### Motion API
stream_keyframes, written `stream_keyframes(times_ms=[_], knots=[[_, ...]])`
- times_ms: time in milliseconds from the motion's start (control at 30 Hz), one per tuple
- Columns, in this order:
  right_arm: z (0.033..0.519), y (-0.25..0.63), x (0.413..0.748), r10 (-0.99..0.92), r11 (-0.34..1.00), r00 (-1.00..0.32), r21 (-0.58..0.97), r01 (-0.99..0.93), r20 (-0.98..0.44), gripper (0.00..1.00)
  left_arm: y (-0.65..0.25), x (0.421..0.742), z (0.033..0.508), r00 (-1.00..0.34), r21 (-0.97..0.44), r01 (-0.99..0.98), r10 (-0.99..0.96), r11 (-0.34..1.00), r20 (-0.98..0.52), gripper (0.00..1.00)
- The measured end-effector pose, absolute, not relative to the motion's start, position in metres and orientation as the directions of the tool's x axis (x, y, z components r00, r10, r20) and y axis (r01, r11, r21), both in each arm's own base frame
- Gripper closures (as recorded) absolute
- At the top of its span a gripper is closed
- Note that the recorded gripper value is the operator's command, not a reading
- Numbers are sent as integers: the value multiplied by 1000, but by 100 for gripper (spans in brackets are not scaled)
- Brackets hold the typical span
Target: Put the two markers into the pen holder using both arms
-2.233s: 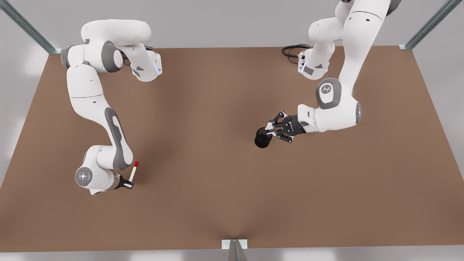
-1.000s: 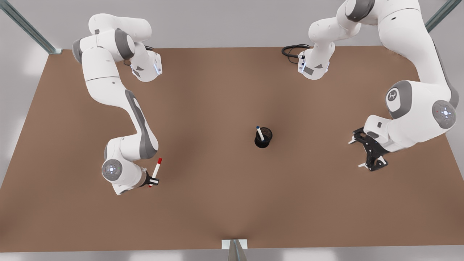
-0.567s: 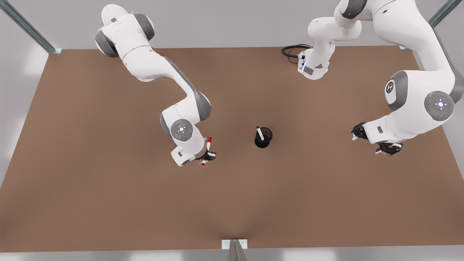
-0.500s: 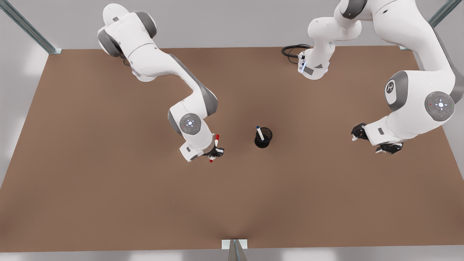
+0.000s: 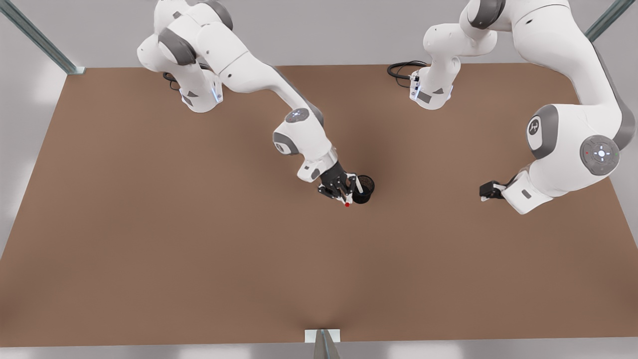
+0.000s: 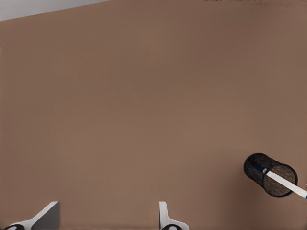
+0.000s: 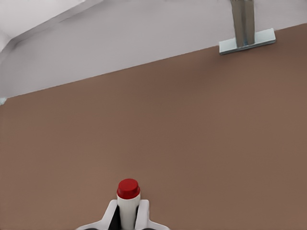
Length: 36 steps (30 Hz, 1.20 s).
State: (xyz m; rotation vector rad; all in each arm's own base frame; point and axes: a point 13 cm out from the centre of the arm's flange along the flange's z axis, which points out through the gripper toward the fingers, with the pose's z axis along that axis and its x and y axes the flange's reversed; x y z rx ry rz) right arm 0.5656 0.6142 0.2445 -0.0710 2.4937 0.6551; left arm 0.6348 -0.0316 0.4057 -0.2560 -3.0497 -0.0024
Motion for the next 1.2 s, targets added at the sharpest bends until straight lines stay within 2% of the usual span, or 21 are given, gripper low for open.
stream_keyframes(times_ms=[133, 367, 567, 867, 933, 967, 1000, 1033, 1200], knots=[[250, 627, 553, 61, 833, -776, 461, -307, -627, 79, -35, 635, 406, -990, -1, 119, 118, 993, 81, 0], [258, 639, 533, 31, 774, -699, 459, -435, -714, 79, -33, 636, 400, -995, 3, 47, 46, 999, 87, 0], [221, 645, 523, 10, 753, -699, 465, -465, -715, 79, -33, 638, 397, -996, 4, 4, 3, 1000, 86, 0], [221, 653, 515, 20, 729, -698, 488, -480, -716, 79, -31, 641, 394, -996, 7, -41, -41, 999, 82, 0], [219, 654, 513, 19, 727, -699, 490, -481, -715, 76, -31, 641, 393, -995, 7, -47, -48, 999, 82, 0], [218, 654, 513, 19, 727, -700, 490, -481, -714, 54, -31, 642, 393, -995, 8, -50, -51, 999, 82, 0], [218, 654, 513, 19, 728, -701, 491, -479, -713, 18, -31, 642, 391, -995, 8, -52, -53, 999, 83, 0], [217, 653, 513, 20, 728, -702, 491, -478, -712, 0, -31, 642, 390, -995, 8, -55, -56, 998, 84, 0], [223, 653, 514, 28, 727, -702, 496, -475, -712, 0, -31, 645, 386, -994, 9, -68, -68, 998, 83, 0]])
